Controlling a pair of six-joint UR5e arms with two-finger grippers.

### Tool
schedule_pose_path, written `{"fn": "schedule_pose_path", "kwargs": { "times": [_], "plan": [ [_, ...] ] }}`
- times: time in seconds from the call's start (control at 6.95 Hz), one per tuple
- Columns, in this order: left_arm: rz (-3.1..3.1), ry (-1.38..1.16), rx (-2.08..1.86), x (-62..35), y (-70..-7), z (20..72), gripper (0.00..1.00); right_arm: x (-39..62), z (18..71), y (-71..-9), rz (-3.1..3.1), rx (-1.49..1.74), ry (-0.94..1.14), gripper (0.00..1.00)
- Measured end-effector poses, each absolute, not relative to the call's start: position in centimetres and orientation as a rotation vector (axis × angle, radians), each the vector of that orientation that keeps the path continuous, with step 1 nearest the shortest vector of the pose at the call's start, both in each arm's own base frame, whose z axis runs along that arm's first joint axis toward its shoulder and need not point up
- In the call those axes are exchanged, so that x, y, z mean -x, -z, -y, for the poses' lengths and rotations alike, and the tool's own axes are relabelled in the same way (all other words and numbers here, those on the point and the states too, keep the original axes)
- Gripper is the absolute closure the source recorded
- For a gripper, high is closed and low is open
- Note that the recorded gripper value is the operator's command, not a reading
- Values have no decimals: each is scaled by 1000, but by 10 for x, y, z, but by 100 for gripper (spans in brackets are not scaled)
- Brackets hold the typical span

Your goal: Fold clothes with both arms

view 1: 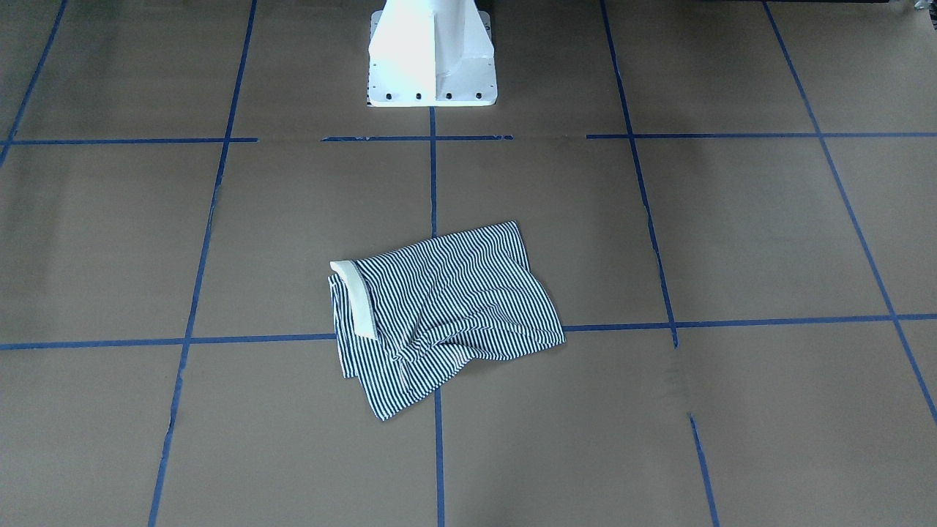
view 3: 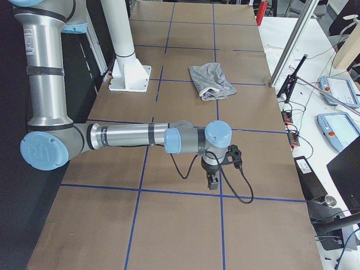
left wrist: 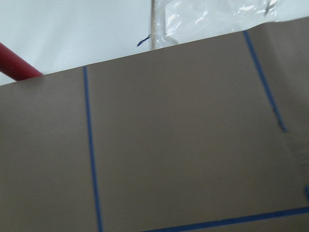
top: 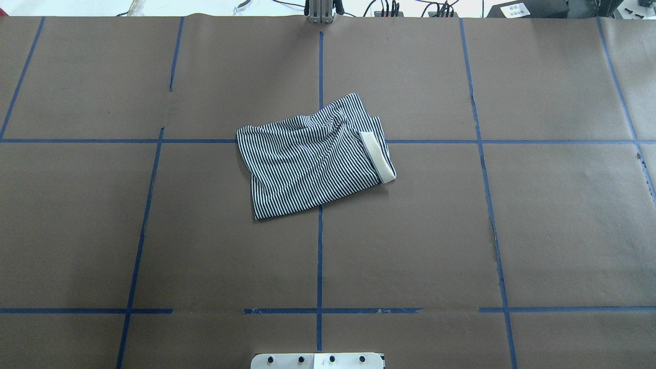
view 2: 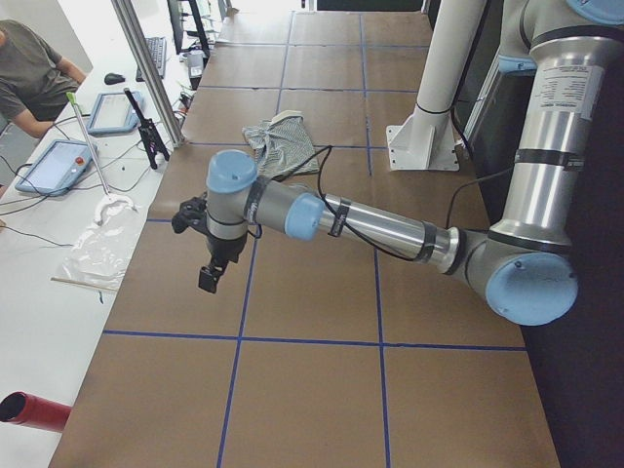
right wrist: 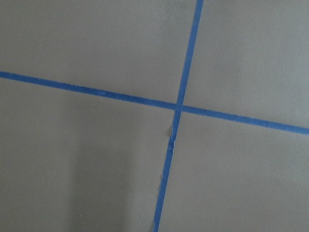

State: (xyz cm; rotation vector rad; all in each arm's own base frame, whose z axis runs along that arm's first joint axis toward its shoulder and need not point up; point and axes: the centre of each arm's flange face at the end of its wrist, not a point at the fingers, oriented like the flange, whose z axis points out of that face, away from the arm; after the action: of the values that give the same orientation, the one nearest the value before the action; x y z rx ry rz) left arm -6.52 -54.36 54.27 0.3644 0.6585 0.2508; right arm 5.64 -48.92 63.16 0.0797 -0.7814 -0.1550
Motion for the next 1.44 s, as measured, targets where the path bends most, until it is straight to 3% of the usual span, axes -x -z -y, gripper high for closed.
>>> {"fn": "schedule_pose_path", "kwargs": {
  "times": [0.29,1.44],
  "plan": [
    [-662,-263,-394,70,-577,526,0,-61,462,-652,806,-61,142,0],
    [-697,-168,-122,69,-610,502,0,-60,457,-656,810,1,5,0]
  ]
}}
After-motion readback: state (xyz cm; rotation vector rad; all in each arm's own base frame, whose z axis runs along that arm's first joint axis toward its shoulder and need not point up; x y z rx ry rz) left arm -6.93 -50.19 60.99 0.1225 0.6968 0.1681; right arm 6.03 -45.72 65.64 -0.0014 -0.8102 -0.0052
